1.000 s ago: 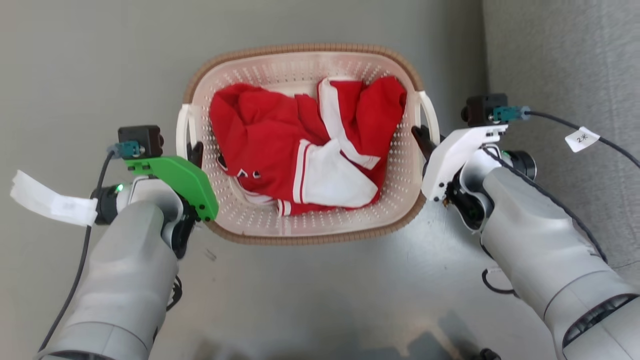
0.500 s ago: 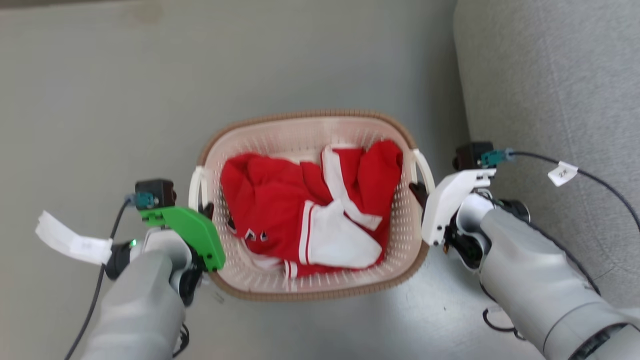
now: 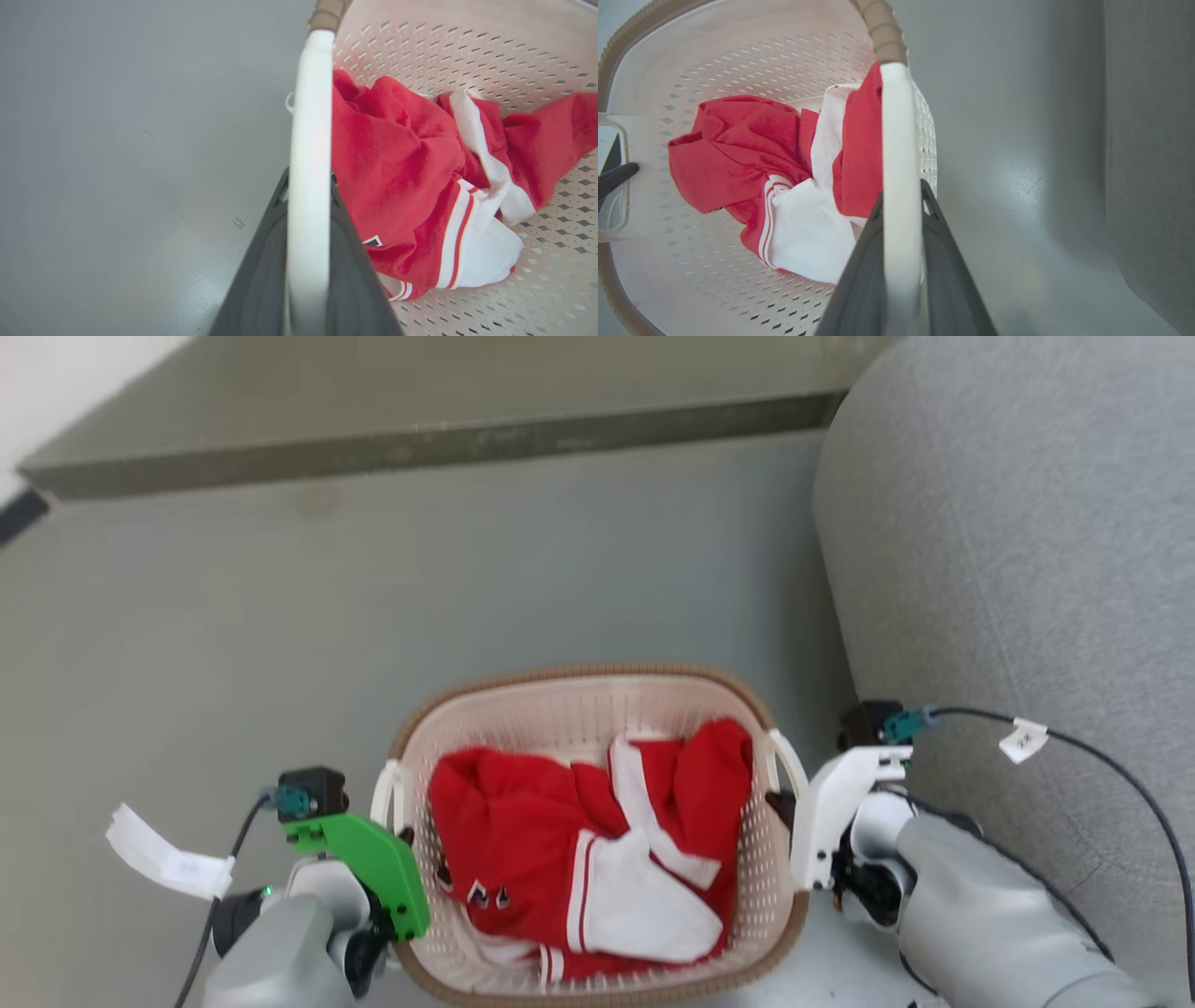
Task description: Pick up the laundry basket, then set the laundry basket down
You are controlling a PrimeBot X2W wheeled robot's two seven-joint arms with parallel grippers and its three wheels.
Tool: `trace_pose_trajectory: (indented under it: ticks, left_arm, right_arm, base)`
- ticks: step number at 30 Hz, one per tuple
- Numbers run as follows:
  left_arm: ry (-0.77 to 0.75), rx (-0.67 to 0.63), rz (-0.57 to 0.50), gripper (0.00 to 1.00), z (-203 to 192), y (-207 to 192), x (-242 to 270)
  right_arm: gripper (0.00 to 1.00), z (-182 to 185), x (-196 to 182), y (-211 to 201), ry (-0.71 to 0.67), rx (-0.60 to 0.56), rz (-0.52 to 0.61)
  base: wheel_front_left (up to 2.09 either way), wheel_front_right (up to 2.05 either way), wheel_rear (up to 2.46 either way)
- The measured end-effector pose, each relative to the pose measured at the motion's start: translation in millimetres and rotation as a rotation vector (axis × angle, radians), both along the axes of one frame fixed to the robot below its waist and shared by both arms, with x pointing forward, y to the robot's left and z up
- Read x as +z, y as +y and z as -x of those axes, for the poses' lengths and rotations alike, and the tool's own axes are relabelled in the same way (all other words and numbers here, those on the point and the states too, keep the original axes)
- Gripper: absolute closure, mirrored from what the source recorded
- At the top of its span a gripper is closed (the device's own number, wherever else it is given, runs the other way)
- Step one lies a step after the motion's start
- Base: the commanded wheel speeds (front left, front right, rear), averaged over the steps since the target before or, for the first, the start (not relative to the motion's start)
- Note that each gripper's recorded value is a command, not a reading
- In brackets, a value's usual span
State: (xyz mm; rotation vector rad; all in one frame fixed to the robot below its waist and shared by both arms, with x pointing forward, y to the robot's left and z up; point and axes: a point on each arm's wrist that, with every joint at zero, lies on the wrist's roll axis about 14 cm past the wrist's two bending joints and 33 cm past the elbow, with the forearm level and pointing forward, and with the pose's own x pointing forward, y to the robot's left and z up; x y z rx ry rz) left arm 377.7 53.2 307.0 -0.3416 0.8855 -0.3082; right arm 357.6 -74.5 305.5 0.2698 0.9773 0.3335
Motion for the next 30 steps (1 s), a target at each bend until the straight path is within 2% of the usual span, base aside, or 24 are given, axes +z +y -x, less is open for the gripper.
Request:
trace_pose_trajectory:
  ticks: [9, 30]
  left_arm:
    - [0.002, -0.03, -0.009, 1.0, 24.8, -1.4, 14.7]
    - [0.0, -0.053, -0.003, 1.0, 32.3, -6.2, 25.7]
  right_arm:
    - [1.0, 25.0, 14.8, 1.1, 0.003, 0.016, 0.001]
    - [1.0, 32.6, 25.9, -1.4, -0.006, 0.022, 0.006]
  base:
    - [0.0, 0.0, 0.0]
    - [0.0, 0.0, 0.0]
